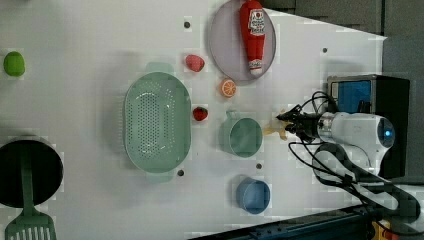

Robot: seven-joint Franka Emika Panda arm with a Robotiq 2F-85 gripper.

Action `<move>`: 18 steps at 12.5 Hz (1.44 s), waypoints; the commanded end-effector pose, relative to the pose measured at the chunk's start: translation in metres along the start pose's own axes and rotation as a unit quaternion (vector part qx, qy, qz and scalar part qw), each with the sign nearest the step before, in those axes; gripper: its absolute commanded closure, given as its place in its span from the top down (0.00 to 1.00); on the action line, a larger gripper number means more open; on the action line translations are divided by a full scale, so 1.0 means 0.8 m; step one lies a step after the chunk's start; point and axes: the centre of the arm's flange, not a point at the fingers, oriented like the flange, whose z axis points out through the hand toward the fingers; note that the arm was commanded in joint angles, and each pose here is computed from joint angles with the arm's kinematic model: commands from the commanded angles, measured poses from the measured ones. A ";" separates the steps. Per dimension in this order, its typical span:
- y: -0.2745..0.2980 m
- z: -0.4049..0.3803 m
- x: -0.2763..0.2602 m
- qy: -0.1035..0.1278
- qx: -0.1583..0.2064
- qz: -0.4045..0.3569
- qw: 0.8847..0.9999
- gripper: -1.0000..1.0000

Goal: Pick banana from table and place on oven.

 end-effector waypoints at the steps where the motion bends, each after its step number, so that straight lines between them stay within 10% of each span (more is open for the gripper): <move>1: -0.021 -0.109 0.011 0.020 0.035 0.007 0.999 0.26; 9: -0.024 -0.428 0.023 -0.007 0.004 0.009 1.000 0.26; 18: 0.098 -0.469 0.234 -0.001 -0.026 -0.047 0.999 0.26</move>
